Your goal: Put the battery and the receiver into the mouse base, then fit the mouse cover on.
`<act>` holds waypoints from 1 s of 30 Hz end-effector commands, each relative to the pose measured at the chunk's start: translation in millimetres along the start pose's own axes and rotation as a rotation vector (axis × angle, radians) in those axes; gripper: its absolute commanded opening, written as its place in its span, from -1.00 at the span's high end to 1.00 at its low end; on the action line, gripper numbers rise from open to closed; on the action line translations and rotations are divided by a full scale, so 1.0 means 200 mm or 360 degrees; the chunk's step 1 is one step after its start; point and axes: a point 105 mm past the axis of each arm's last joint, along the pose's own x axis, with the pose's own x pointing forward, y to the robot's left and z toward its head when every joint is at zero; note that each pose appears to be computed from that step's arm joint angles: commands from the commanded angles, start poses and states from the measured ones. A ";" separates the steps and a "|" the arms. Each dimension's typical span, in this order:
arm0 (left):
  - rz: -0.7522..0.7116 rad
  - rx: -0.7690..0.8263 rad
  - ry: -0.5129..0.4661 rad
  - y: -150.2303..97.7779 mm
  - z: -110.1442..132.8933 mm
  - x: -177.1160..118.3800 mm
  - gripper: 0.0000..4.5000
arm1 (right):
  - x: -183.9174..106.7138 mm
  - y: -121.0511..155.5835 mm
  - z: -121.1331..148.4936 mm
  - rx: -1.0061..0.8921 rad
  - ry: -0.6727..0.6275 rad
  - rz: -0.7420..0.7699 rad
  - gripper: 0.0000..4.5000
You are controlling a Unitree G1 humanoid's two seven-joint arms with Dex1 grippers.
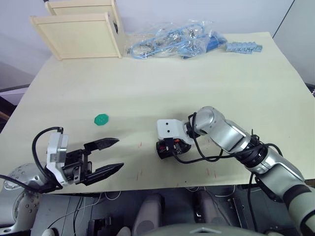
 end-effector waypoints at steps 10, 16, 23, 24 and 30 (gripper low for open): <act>-0.0011 0.0030 -0.0016 -0.01 0.01 0.01 -1.00 | -0.29 -0.03 0.17 0.0263 -0.0775 -0.0058 0.36; -0.0011 0.0035 -0.0028 -0.01 0.02 0.02 -1.00 | -0.44 -0.04 0.05 0.0445 -0.1030 -0.0363 0.36; -0.0025 0.0029 -0.0030 0.00 0.04 0.02 -1.00 | -0.41 0.04 -0.10 0.0735 -0.1187 -0.0460 0.36; -0.0031 0.0027 -0.0028 0.01 0.04 0.02 -1.00 | -0.40 0.04 -0.11 0.0768 -0.1213 -0.0482 0.36; -0.0060 0.0035 -0.0017 0.01 0.04 0.02 -1.00 | -0.31 0.07 -0.18 0.0859 -0.1263 -0.0567 0.36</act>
